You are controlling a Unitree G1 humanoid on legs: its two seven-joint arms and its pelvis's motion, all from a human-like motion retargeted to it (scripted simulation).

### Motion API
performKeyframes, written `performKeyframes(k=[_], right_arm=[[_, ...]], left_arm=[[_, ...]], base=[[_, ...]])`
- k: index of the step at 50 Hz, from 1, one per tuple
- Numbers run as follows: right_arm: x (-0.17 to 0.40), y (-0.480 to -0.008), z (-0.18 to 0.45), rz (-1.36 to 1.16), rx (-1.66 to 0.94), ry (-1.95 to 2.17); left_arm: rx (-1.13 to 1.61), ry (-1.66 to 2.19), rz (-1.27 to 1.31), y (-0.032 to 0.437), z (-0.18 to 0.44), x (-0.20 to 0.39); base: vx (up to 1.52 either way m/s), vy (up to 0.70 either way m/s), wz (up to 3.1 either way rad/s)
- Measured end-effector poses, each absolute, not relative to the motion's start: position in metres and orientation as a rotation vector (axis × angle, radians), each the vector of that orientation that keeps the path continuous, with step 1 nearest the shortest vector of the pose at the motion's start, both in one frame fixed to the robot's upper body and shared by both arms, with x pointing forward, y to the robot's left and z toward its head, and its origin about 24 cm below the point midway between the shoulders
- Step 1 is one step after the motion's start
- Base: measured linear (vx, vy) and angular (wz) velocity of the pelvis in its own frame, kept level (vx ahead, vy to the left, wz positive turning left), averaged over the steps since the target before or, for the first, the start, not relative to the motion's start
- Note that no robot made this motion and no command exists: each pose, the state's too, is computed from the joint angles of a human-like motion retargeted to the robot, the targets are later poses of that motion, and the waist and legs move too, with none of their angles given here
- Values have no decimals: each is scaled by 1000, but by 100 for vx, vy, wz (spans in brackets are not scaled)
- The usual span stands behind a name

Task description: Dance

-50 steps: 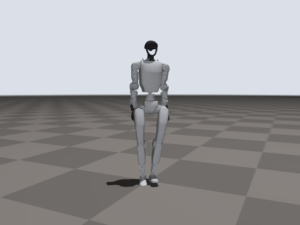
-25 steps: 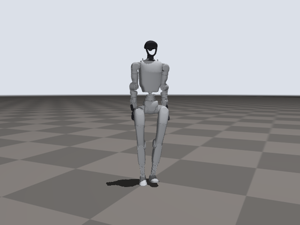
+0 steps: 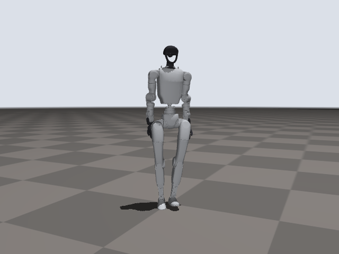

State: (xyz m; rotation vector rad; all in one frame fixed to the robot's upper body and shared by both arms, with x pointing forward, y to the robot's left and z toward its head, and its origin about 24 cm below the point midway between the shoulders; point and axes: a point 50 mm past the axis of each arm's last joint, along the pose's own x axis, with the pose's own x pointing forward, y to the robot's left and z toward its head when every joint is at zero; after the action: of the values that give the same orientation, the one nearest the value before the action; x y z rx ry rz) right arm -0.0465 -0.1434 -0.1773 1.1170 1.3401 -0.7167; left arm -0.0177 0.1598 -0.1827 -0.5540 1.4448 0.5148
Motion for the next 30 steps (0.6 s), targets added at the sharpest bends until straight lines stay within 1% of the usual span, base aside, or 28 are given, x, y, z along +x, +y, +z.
performKeyframes(k=[10, 21, 25, 30], right_arm=[[-50, -146, -177, -812, 1178, 1285], [-50, -153, -176, -896, 1287, 1104], [-51, -158, -173, -857, 1363, 1021], [-60, -169, -165, -720, 1453, 991]], left_arm=[[-572, 1436, 577, 164, -182, -23], [-705, 1277, 596, 173, -180, -17], [-766, 1231, 565, 183, -178, -16], [-846, 1214, 513, 206, -173, -19]], base=[[1, 0, 0], [7, -4, 0], [3, -2, 0], [0, 0, 0]])
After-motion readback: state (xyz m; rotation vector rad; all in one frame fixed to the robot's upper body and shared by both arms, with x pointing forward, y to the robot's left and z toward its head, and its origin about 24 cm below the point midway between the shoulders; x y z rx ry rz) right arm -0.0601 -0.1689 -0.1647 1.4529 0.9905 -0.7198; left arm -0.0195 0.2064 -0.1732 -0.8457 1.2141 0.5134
